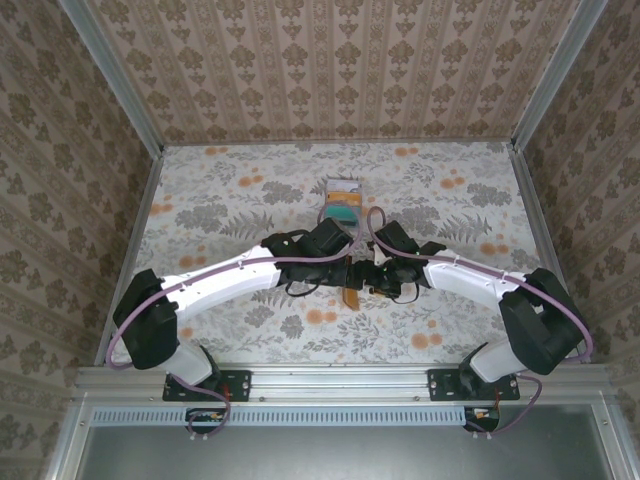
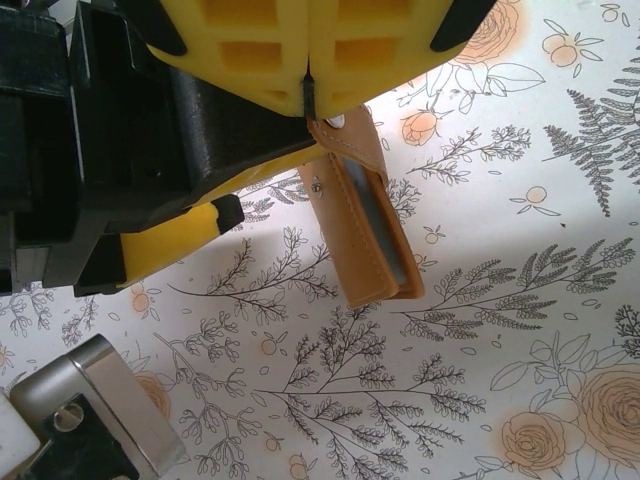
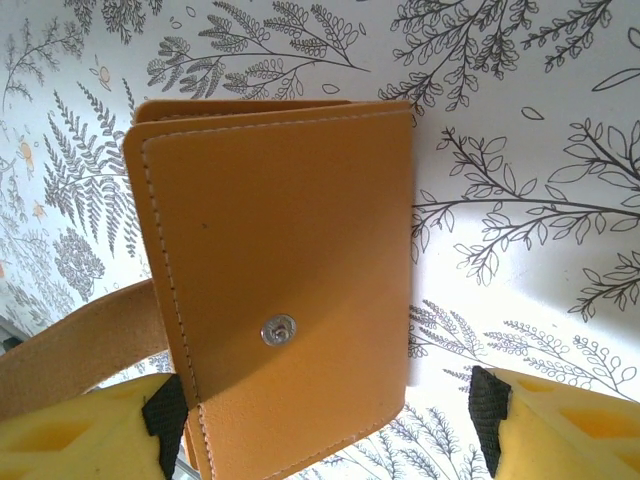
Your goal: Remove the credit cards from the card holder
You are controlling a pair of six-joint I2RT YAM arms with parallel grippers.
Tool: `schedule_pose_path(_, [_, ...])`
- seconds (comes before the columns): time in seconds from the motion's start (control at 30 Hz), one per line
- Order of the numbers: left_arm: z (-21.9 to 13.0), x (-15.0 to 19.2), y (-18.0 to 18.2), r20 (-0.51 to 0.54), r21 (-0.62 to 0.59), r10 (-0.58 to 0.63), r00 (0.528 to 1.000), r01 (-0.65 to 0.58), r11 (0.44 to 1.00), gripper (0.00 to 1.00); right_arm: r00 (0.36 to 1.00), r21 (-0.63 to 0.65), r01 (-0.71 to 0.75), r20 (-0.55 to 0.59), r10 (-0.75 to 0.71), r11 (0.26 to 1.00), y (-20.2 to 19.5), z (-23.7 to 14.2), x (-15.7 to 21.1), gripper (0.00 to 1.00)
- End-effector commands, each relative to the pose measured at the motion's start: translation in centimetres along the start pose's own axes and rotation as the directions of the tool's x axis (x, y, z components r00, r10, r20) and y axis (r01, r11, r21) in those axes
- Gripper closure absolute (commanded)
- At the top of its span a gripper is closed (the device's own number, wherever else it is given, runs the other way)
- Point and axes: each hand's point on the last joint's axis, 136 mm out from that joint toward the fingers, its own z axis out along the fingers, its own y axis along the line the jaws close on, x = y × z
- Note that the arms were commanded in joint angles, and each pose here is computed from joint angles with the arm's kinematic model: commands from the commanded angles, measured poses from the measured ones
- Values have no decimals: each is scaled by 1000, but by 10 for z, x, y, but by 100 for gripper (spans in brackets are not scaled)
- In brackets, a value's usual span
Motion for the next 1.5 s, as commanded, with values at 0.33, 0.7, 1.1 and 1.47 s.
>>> schedule_pose_path(0.33, [-22,-8,-12,47,27,25,999,-26,999,100,999,119,-28,34,24,993,-26,-5,3,30])
schedule_pose_path(0.7, [-27,-5,-6,51,12,32,998,-33,999,100,989,85,-60,138,48,995,-32,-32,-7,30])
schedule_pose_path(1.1, [-18,7,16,7,-47,49,999,-49,998,100,998,-31,-25,49,27,999,-14,-10,-1,36])
schedule_pose_path(1.47, [-24,35,102,-23,-186,-35,999,30,982,100,999,-23,-50,-18,50,998,-23,12,6,52])
